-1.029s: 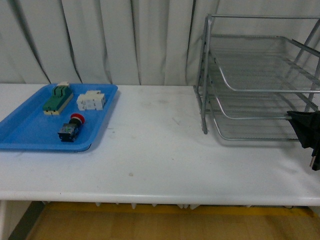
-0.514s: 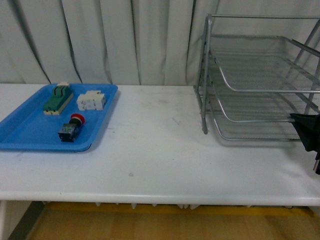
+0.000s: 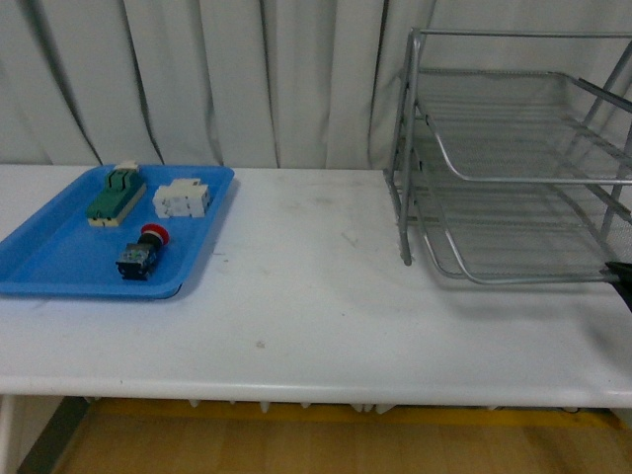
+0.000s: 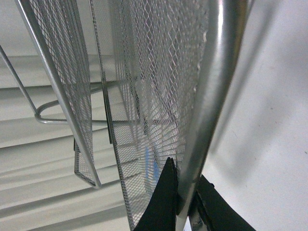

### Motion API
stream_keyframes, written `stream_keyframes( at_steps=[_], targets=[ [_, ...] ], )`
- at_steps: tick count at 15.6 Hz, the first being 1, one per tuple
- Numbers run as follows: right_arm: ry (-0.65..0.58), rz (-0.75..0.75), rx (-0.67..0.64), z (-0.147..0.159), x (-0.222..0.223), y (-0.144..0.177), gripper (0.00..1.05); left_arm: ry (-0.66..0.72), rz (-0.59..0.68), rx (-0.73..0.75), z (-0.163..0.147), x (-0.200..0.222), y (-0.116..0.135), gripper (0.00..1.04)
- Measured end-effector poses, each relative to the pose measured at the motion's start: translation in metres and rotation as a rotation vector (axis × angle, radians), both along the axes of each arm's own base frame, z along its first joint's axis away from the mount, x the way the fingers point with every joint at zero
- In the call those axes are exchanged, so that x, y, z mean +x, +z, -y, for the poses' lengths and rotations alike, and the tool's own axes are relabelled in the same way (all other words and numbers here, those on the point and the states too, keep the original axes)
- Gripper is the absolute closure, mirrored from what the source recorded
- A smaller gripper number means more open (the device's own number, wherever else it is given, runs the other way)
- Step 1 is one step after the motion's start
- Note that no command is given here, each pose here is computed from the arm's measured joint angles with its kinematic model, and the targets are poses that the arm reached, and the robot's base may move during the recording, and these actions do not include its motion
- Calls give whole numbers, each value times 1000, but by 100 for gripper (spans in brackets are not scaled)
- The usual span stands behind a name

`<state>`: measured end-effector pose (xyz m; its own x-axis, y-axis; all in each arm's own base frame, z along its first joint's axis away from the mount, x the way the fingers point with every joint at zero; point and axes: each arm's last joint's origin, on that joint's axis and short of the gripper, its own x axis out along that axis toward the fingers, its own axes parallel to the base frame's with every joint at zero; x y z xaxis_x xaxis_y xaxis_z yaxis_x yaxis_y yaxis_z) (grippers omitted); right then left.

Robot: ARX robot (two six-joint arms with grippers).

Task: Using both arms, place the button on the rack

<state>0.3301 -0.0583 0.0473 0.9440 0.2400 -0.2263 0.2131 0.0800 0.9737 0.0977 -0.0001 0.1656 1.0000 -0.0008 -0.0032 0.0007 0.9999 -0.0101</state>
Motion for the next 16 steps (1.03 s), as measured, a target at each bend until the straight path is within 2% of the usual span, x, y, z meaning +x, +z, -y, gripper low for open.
stream_keyframes(
  at_steps=[2,3,6,10,11,13,16],
  targets=[
    [-4,-84,8,4,-47,-2,101,0,0,0,0,0,0,7],
    [1,-79,-4,4,-47,-1,97,0,0,0,0,0,0,7],
    [-75,-84,-17,17,-51,1,60,1,0,0,0,0,0,7],
    [-45,-20,-30,9,-49,20,13,0,0,0,0,0,0,7],
    [-35,-36,-22,5,-57,20,4,0,0,0,0,0,0,7],
    [-20,-54,-15,-2,-73,24,6,0,0,0,0,0,0,7],
    [16,45,-56,-10,-107,59,8,0,0,0,0,0,0,7]
  ],
)
